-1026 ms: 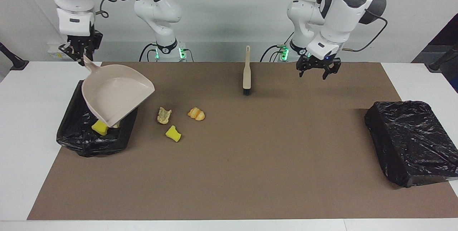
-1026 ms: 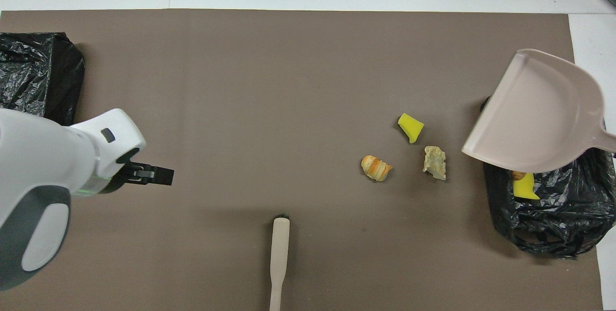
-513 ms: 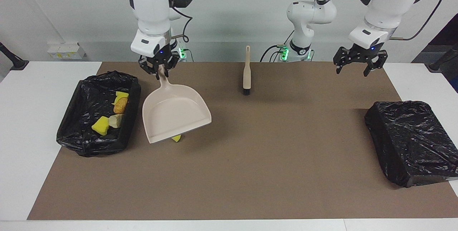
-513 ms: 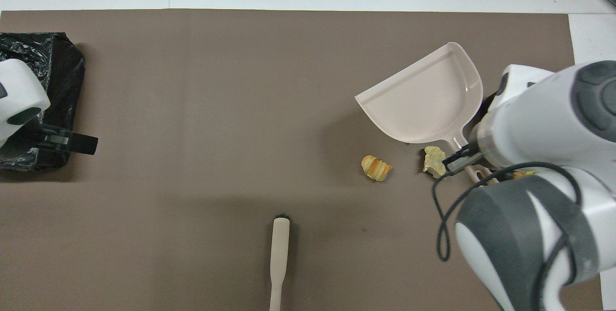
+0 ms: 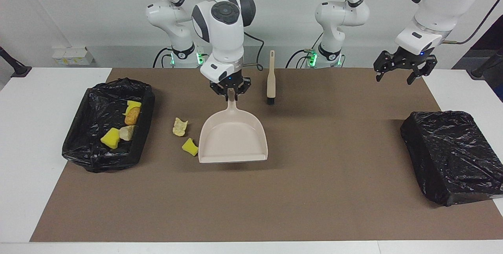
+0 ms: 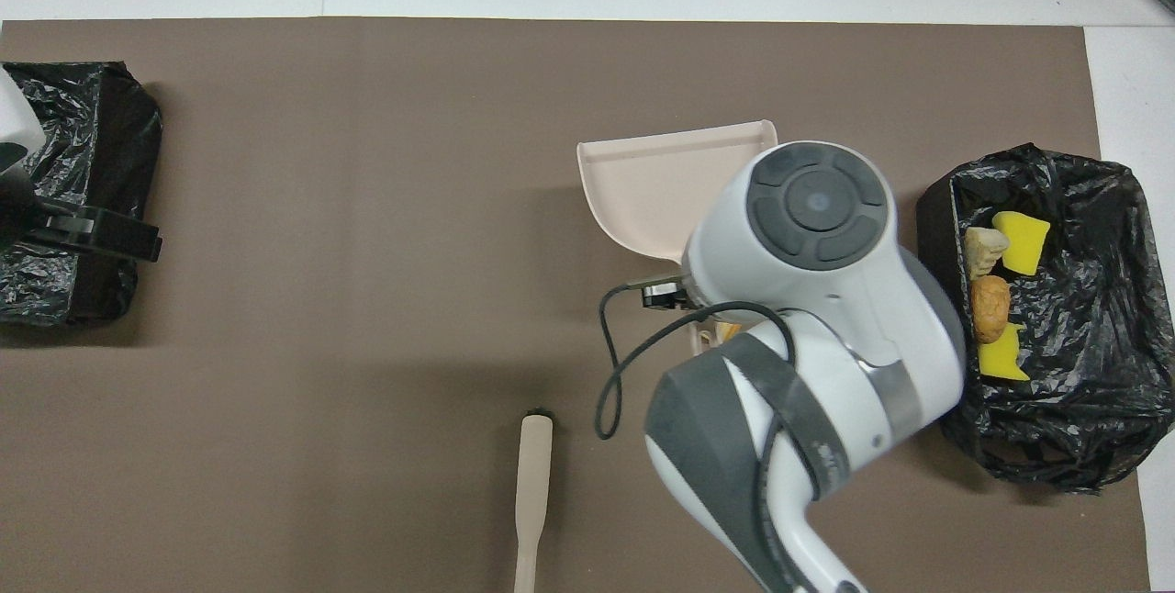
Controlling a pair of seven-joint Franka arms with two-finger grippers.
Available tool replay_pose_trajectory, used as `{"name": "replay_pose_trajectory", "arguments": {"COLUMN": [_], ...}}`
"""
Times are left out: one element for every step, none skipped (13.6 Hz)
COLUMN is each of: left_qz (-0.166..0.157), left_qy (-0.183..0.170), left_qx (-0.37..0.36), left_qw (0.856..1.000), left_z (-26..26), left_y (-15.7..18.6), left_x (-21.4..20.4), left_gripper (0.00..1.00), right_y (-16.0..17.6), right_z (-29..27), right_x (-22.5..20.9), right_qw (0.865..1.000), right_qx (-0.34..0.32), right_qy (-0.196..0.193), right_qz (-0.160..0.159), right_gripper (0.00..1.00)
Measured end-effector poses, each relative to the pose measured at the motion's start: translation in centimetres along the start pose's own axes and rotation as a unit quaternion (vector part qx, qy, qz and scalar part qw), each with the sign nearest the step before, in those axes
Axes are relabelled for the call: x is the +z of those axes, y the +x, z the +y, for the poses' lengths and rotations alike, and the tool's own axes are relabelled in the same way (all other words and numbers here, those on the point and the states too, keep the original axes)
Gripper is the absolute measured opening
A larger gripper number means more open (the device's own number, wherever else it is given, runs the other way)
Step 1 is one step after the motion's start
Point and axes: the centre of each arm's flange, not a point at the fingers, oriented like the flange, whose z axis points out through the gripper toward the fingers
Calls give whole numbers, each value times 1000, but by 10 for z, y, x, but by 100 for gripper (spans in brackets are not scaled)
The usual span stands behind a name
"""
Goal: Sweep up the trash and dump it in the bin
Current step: 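Bring the empty dustpan back to the table center with the right gripper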
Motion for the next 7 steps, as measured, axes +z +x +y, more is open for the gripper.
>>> {"name": "replay_pose_trajectory", "arguments": {"left_qz": [1,2,1,0,-1,-2,-2], "left_qy": [0,0,0,0,0,0,0], "left_qx": [0,1,1,2,2,2,2], "left_qw": [1000,1000,1000,1000,1000,1000,1000], "left_z": [0,1,1,2,2,2,2], "left_y": [0,0,0,0,0,0,-1], "left_x": [-1,-2,-2,-2,-2,-2,-2], "left_gripper": [100,100,100,100,100,100,100], "right_y": [3,6,7,6,4,1,-3], "right_z": [-12,-21,-31,-43,-58,-75,-89], "right_x": [12,24,37,49,59,68,74], "right_qw": [1000,1000,1000,1000,1000,1000,1000], "right_qx": [7,13,18,23,25,26,24], "right_qy": [5,9,12,14,15,15,17], "right_qz": [2,3,2,1,-1,-5,-5], "right_gripper": [31,31,31,31,31,31,31]}}
